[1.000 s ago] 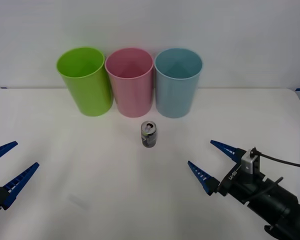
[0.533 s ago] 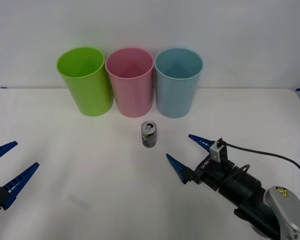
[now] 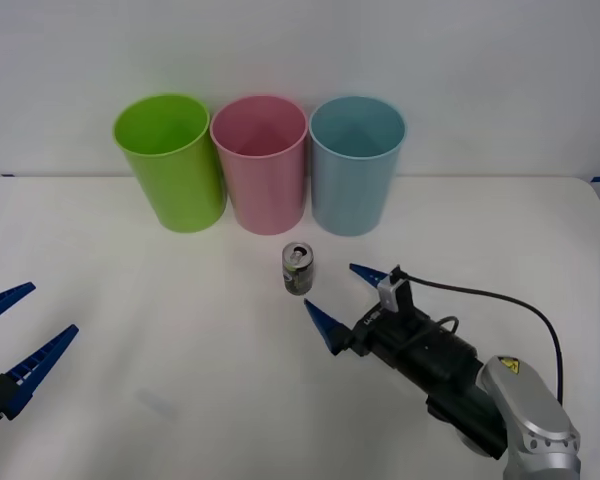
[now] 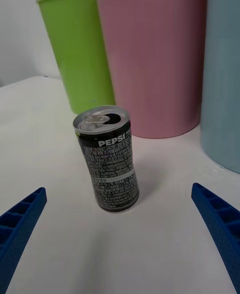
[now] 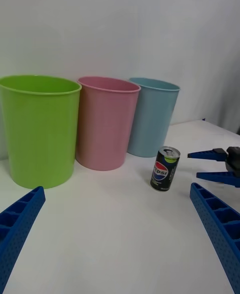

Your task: Grasp the object on the table and drop it into the matching bin: aluminum can to the light blue bin, PET bottle to the pink bin.

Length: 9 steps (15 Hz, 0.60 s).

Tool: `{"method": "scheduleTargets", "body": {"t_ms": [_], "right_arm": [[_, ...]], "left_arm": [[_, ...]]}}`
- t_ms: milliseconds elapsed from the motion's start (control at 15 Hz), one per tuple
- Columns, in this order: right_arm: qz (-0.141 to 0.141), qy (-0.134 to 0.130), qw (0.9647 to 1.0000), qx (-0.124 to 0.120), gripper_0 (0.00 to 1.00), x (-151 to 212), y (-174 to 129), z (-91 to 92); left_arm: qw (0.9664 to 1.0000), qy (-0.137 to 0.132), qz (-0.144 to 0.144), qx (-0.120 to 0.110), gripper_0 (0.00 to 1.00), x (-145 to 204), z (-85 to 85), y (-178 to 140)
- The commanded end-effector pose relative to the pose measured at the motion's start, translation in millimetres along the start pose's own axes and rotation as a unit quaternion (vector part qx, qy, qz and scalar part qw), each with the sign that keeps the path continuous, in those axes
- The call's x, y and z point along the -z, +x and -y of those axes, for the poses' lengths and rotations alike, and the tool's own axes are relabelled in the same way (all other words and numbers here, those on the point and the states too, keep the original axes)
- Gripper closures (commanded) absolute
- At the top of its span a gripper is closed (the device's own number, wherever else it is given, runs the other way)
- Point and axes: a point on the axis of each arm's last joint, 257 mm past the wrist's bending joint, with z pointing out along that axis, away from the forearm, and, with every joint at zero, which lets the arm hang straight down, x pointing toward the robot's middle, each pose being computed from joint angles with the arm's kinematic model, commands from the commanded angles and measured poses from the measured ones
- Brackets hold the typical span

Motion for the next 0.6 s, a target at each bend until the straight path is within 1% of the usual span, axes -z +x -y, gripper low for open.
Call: {"method": "scheduleTargets", "body": {"t_ms": [67, 267, 400, 600], "right_arm": [[-0.005, 0.005, 1.0000, 0.001, 0.00, -21.3, 2.4, -4.1], [-0.012, 0.013, 0.9998, 0.005, 0.00, -39.8, 5.1, -6.1], [-0.016, 0.014, 0.9998, 0.002, 0.00, -53.8, 6.1, -9.1], [-0.025, 0.017, 0.9995, 0.009, 0.00, -70.7, 8.9, -10.8]], "left_arm": [[1.0000, 0.000, 0.000, 0.000, 0.00, 0.0, 0.0, 0.0], [1.0000, 0.000, 0.000, 0.000, 0.00, 0.0, 0.0, 0.0], [1.0000, 0.000, 0.000, 0.000, 0.00, 0.0, 0.0, 0.0], [1.0000, 0.000, 0.000, 0.000, 0.00, 0.0, 0.0, 0.0]]}}
